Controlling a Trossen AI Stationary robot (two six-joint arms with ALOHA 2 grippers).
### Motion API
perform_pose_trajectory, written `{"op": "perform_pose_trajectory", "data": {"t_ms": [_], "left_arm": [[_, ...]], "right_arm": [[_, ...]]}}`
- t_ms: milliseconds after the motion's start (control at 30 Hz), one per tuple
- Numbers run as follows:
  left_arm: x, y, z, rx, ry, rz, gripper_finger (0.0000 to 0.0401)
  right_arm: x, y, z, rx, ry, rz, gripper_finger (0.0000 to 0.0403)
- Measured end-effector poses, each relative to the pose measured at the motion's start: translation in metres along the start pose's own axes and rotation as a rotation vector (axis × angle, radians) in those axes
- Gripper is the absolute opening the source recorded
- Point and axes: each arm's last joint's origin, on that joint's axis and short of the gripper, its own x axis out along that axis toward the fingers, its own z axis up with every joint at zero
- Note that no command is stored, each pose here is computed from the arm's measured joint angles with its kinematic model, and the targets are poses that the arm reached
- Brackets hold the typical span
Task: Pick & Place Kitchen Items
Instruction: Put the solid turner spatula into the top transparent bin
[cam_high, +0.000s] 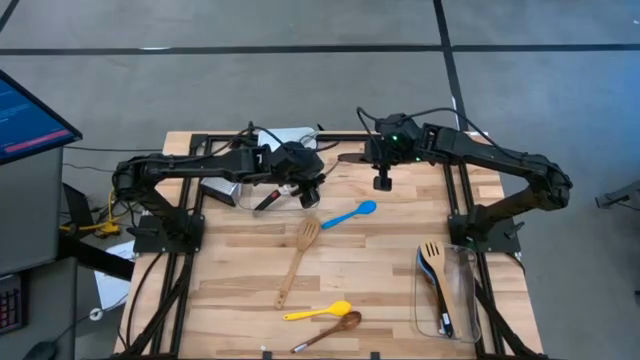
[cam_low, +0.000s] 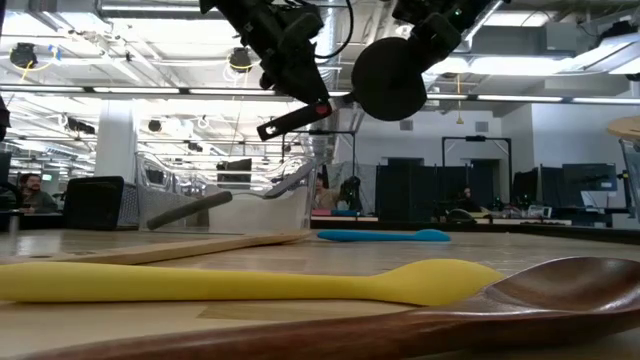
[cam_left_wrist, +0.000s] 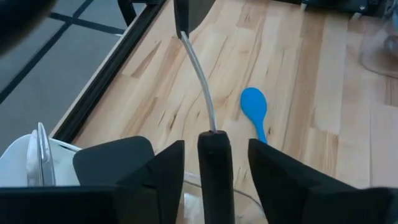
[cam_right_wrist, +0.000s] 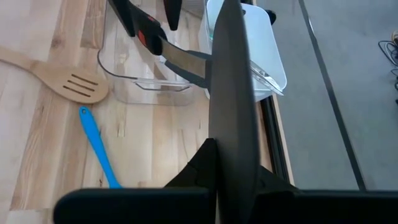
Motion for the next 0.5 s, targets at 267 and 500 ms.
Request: {"op": "perform_pose_trajectory", "data": {"t_ms": [267, 500], "left_arm": [[0.016, -0.003, -0.005, 0.012, 0.036, 0.006, 0.0190], [0.028, -0.004, -0.009, 0.016, 0.055, 0.013, 0.0185]], "right_arm": [[0.000, 0.005, 0.004, -0.015, -0.023, 0.007, 0.0000], [0.000, 0.006, 0.004, -0.020, -0.023, 0.013, 0.0000]]}}
